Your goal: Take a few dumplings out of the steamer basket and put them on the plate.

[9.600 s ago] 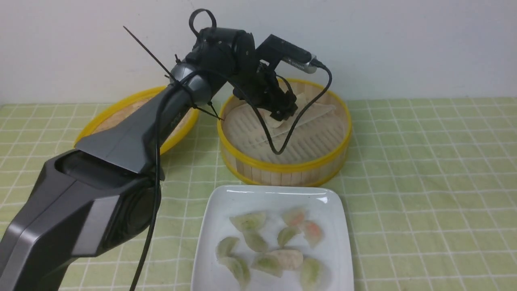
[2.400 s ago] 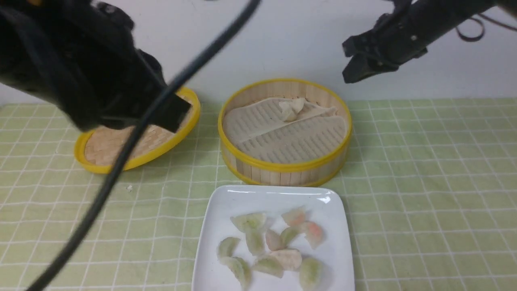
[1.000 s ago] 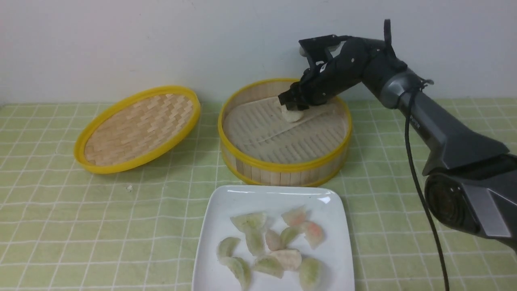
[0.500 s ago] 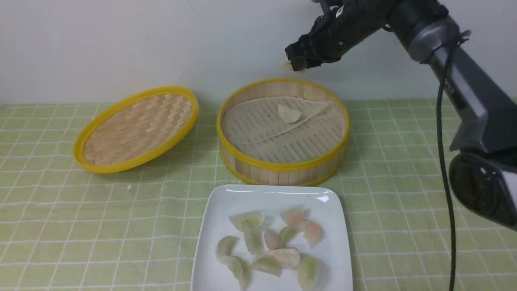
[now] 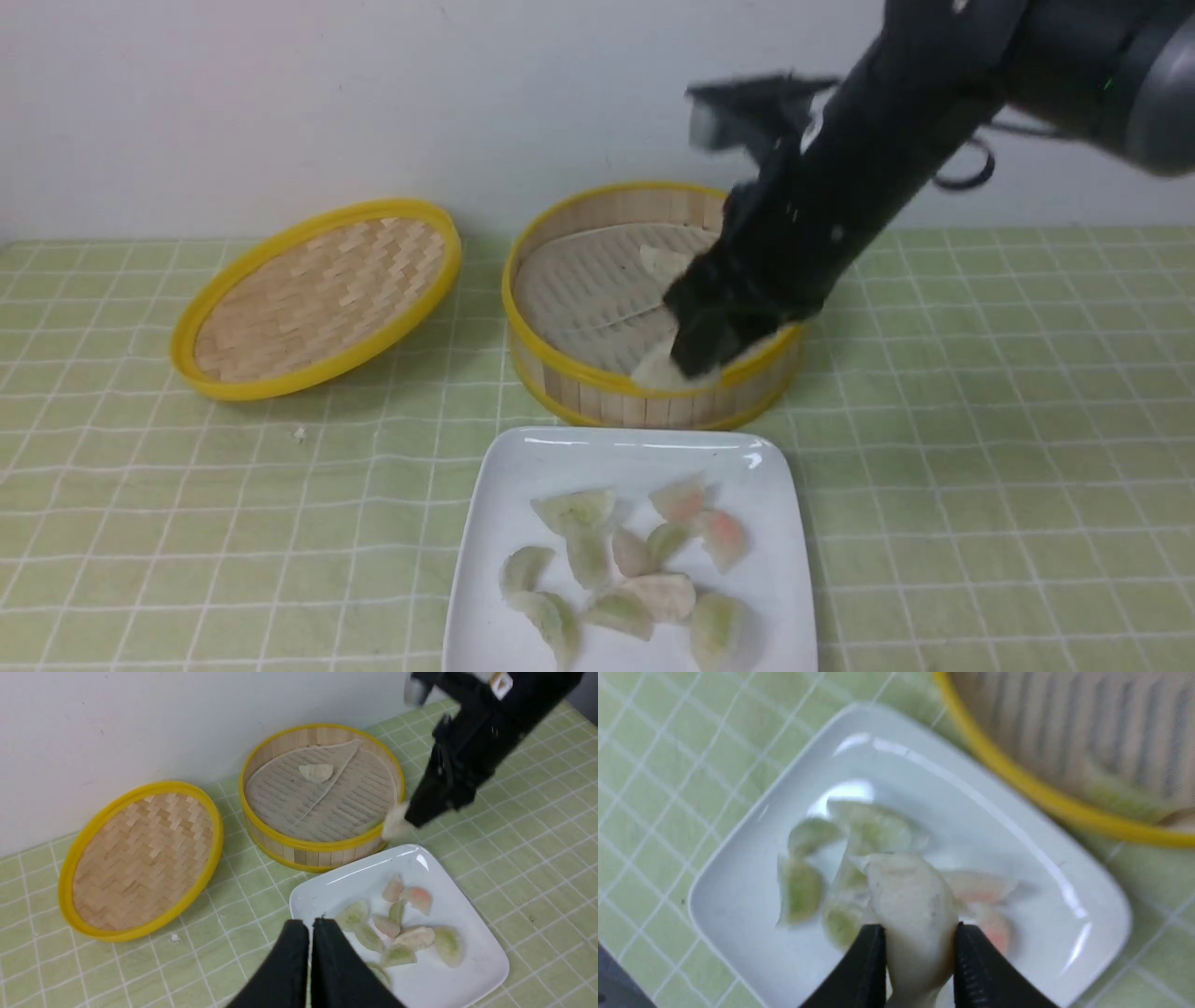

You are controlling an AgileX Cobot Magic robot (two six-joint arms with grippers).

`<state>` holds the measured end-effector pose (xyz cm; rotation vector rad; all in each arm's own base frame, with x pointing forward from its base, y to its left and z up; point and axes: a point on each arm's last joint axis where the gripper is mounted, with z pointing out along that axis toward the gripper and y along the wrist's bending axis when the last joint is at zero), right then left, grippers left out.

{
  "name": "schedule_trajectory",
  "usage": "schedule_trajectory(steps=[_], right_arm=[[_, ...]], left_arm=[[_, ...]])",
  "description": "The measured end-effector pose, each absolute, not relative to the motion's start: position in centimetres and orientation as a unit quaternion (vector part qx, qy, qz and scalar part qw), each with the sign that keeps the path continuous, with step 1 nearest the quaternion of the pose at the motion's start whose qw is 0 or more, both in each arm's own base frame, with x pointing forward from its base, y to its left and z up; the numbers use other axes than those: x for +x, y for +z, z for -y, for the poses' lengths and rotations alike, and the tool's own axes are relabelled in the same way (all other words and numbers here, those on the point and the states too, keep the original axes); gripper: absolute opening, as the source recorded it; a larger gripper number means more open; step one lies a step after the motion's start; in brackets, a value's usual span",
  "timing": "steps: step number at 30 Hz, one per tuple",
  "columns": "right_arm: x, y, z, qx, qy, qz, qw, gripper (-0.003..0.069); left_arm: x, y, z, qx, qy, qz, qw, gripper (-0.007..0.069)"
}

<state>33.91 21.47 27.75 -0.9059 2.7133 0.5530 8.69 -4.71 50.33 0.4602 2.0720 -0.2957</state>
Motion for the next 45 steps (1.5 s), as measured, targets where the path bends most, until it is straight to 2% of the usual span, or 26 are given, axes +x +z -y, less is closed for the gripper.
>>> schedule_trajectory(steps=[5,9,10,18,20,23,24,28,32,39,40,45], right_arm=[[32.4,21.7,-23.2,-0.283,0.178,-0.94,0.067,0.0169],[32.8,19.7,-24.2,-0.271,0.176,-0.943,0.076,0.0183],[33.1,19.4,-24.4,-0.269,0.176,-0.943,0.084,0.0206],[34.1,20.0,-24.8,-0.263,0.18,-0.939,0.127,0.0437],[34.7,21.0,-25.0,-0.273,0.173,-0.935,0.145,0.0495],[36.1,23.4,-25.2,-0.28,0.157,-0.926,0.2,0.053],[37.3,25.0,-25.1,-0.277,0.149,-0.918,0.241,0.0537],[40.9,28.6,-24.2,-0.252,0.136,-0.902,0.324,0.0542],[45.0,29.5,-22.8,-0.22,0.129,-0.898,0.36,0.0543],[50.0,24.8,-21.7,-0.204,0.111,-0.907,0.35,0.0543],[50.6,23.4,-21.7,-0.202,0.109,-0.911,0.344,0.0543],[52.0,19.6,-21.7,-0.197,0.107,-0.918,0.327,0.0543]], left_arm=[[8.7,50.3,4.7,0.19,-0.119,-0.848,0.479,-0.0006],[8.7,50.3,4.7,0.191,-0.119,-0.848,0.48,-0.0006],[8.7,50.3,4.7,0.19,-0.118,-0.848,0.48,-0.0006],[8.7,50.3,4.7,0.196,-0.115,-0.847,0.481,-0.0006],[8.7,50.3,4.7,0.199,-0.113,-0.846,0.481,-0.0006],[8.7,50.3,4.7,0.203,-0.112,-0.845,0.481,-0.0006],[8.7,50.3,4.7,0.204,-0.112,-0.845,0.481,-0.0006],[8.7,50.3,4.7,0.205,-0.112,-0.845,0.481,-0.0006],[8.7,50.3,4.7,0.205,-0.112,-0.845,0.481,-0.0006],[8.5,50.3,5.0,0.209,-0.128,-0.845,0.476,-0.0006],[8.4,50.3,5.1,0.211,-0.136,-0.845,0.473,-0.0006],[8.2,50.3,5.4,0.216,-0.156,-0.844,0.466,-0.0006]])
